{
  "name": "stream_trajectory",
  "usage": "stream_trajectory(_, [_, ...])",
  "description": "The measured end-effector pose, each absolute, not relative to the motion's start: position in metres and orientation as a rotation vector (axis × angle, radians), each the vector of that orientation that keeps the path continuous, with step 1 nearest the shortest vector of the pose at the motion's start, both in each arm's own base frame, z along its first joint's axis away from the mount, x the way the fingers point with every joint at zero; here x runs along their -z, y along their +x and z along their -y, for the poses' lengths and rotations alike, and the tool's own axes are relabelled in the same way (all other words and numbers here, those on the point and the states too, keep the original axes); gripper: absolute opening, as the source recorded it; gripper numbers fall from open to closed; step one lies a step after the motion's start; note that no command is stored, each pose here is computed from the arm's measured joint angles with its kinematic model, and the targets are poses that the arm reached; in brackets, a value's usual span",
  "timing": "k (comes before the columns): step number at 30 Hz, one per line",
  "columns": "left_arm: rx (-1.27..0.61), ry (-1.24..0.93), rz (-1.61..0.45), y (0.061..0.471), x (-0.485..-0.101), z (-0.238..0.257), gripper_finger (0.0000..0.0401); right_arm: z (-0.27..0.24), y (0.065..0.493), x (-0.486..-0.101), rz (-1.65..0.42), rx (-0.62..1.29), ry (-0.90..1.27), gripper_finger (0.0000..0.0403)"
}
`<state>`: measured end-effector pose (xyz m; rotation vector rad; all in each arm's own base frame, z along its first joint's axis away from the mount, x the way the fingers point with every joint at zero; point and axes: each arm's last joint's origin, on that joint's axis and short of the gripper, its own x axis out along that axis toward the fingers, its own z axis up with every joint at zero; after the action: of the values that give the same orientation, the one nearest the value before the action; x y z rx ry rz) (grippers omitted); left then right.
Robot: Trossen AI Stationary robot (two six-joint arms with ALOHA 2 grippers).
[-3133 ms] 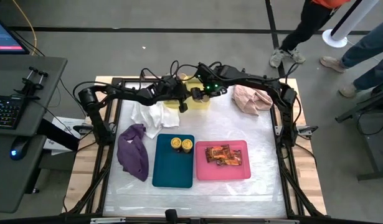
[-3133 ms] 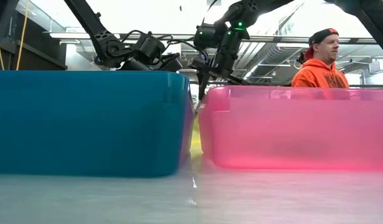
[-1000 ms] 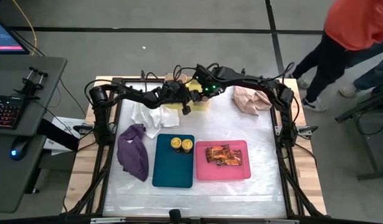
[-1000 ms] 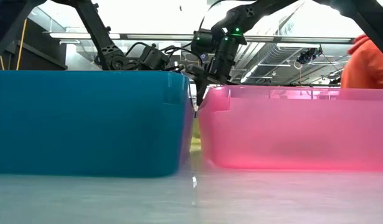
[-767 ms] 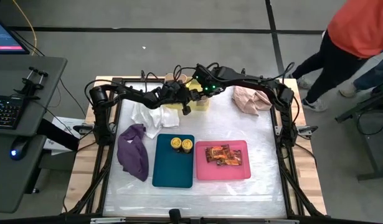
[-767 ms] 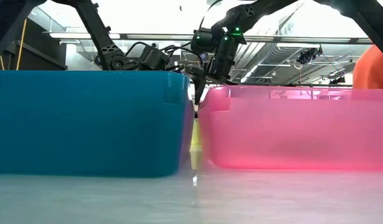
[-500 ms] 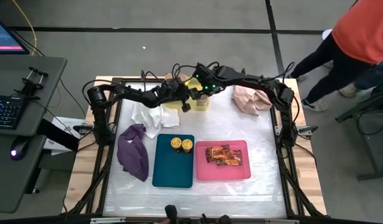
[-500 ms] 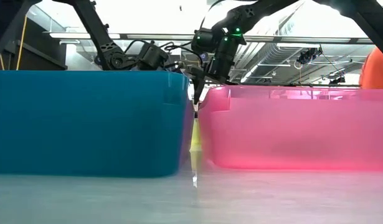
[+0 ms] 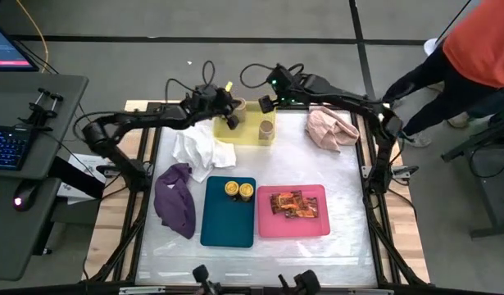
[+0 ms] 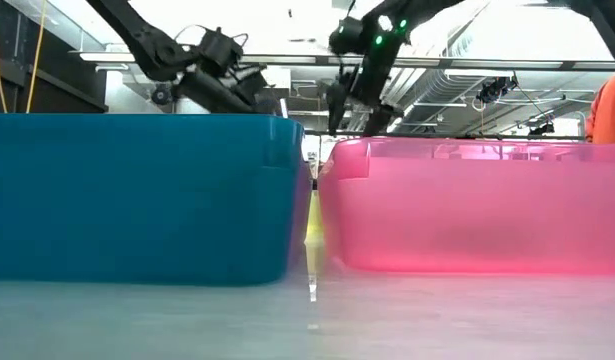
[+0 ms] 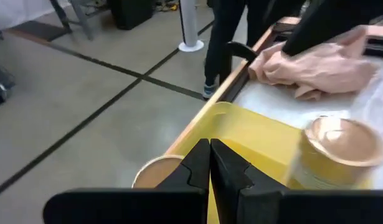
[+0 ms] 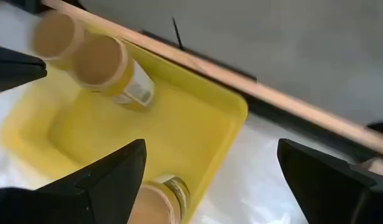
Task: Sort spices by type
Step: Put the golden seasoning bottle into the yellow bin aligned with the other golden seasoning bottles
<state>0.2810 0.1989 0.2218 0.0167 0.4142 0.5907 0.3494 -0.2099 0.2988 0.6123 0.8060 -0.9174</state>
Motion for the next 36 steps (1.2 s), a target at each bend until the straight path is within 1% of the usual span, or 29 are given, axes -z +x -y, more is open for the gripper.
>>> stream_trajectory(4, [-0.513,-0.050,-0.385,0.268,-0.247,-0.186,0.0000,0.196,0.340,-0.323,-0.810,0.837,0.496,0.0358])
stream_trajectory(8, [-0.413,-0.096,-0.297,0.256,-0.269,-0.171,0.0000,0.175,0.333,-0.332,-0.905,0.776,0.399,0.0358])
stream_trajectory(10, [-0.401,-0.092,-0.226,0.246,-0.276,-0.164,0.0000,0.164,0.329,-0.333,-0.976,0.766,0.354,0.0358])
stream_trajectory(15, [-0.435,-0.160,-0.098,0.217,-0.273,-0.151,0.0000,0.135,0.323,-0.326,-1.183,0.826,0.191,0.0358])
stream_trajectory(19, [-0.452,-0.224,-0.064,0.200,-0.265,-0.141,0.0000,0.119,0.325,-0.323,-1.238,0.866,0.103,0.0358])
stream_trajectory(22, [-0.464,-0.231,-0.064,0.194,-0.262,-0.134,0.0000,0.110,0.326,-0.323,-1.256,0.843,0.084,0.0358])
stream_trajectory(27, [-0.480,-0.231,-0.064,0.191,-0.260,-0.130,0.0000,0.097,0.318,-0.322,-1.375,0.820,0.037,0.0358])
stream_trajectory(29, [-0.480,-0.233,-0.069,0.191,-0.260,-0.130,0.0000,0.096,0.315,-0.323,-1.392,0.819,0.046,0.0358])
stream_trajectory(33, [-0.480,-0.238,-0.082,0.191,-0.258,-0.129,0.0000,0.097,0.305,-0.328,-1.354,0.827,0.080,0.0358])
stream_trajectory(36, [-0.478,-0.251,-0.092,0.191,-0.257,-0.129,0.0000,0.096,0.287,-0.318,-1.320,0.824,0.161,0.0358])
